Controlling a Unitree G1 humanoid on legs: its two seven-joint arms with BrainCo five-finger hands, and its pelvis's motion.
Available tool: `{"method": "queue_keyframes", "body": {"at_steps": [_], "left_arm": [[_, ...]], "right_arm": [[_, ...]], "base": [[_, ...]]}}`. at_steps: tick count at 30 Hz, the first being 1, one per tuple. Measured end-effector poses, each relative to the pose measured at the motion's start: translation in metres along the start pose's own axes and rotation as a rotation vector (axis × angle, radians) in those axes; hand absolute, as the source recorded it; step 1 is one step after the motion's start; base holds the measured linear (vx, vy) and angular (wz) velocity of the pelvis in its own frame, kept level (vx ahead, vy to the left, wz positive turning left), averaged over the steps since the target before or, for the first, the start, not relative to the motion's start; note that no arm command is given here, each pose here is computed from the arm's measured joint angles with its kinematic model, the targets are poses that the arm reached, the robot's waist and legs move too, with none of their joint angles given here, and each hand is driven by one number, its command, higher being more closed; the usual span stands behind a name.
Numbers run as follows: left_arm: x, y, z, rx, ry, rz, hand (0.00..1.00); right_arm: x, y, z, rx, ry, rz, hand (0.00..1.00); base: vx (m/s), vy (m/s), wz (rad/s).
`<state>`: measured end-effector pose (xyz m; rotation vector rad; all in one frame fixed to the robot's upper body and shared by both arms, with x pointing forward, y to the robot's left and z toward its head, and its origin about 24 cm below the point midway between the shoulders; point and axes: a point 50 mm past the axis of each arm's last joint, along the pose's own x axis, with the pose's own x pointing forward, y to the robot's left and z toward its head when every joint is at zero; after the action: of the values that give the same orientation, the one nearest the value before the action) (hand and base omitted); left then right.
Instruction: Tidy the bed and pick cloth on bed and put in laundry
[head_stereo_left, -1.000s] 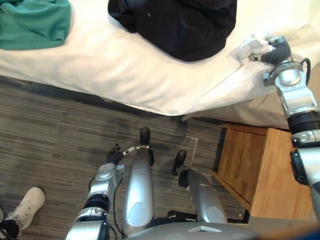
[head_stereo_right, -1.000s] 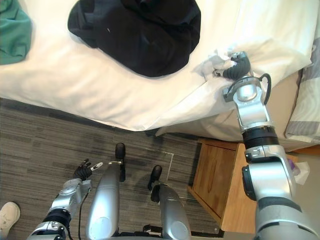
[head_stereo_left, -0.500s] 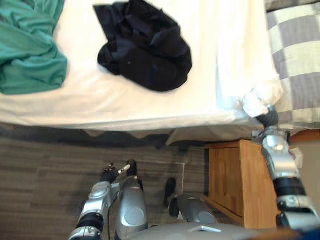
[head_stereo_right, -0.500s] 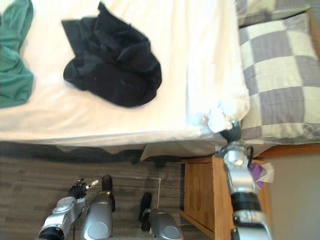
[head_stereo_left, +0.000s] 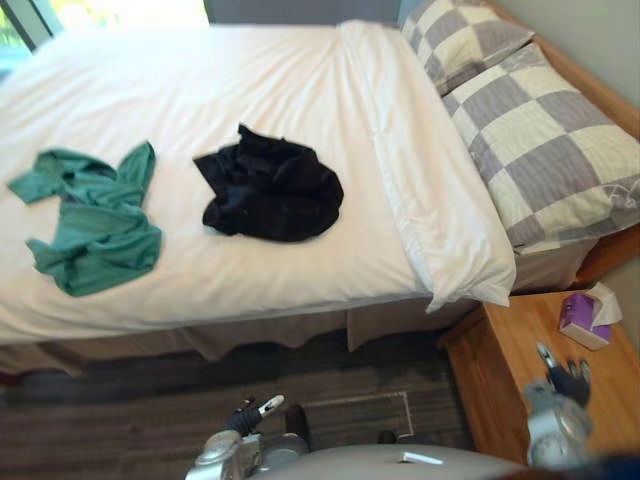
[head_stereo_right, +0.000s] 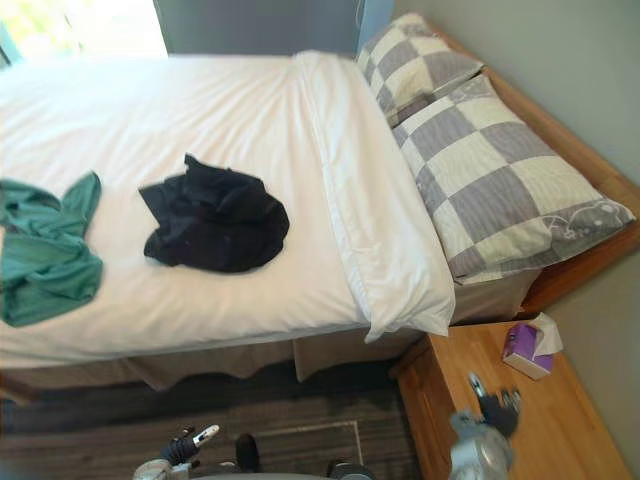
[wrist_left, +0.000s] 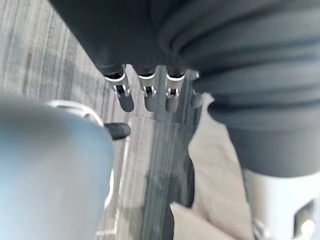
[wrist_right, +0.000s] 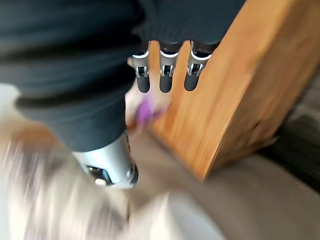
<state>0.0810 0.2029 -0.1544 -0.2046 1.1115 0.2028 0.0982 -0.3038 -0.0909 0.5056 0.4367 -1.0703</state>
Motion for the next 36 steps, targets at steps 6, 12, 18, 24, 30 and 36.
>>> {"method": "queue_keyframes", "body": {"at_steps": [6,12,18,24,30,36], "left_arm": [[-0.002,0.006,-0.004,-0.044,0.008,-0.018,0.0],[-0.003,0.013,-0.004,-0.038,0.016,-0.022,0.0],[-0.004,0.015,-0.004,-0.042,0.028,-0.02,0.0],[0.001,0.007,0.019,0.046,0.009,-0.024,0.0],[0.011,-0.016,0.074,0.03,-0.135,-0.084,0.0],[0.008,-0.055,0.129,-0.046,-0.376,-0.199,0.0]], "right_arm": [[-0.005,-0.014,-0.008,0.028,0.01,0.04,0.0],[-0.004,-0.001,0.006,-0.001,-0.055,0.164,0.0],[-0.006,0.064,0.042,-0.094,-0.161,0.458,1.0],[-0.018,0.151,0.103,0.165,-0.305,0.725,1.0],[-0.068,0.24,0.241,0.487,-0.606,1.051,1.0],[-0.171,0.249,0.327,0.814,-0.911,1.451,1.0]], "base": [[0.01,0.047,-0.09],[0.05,0.07,-0.03],[0.04,0.028,0.04],[0.03,0.001,0.09],[0.05,0.011,0.16],[0.04,-0.029,0.2]]}}
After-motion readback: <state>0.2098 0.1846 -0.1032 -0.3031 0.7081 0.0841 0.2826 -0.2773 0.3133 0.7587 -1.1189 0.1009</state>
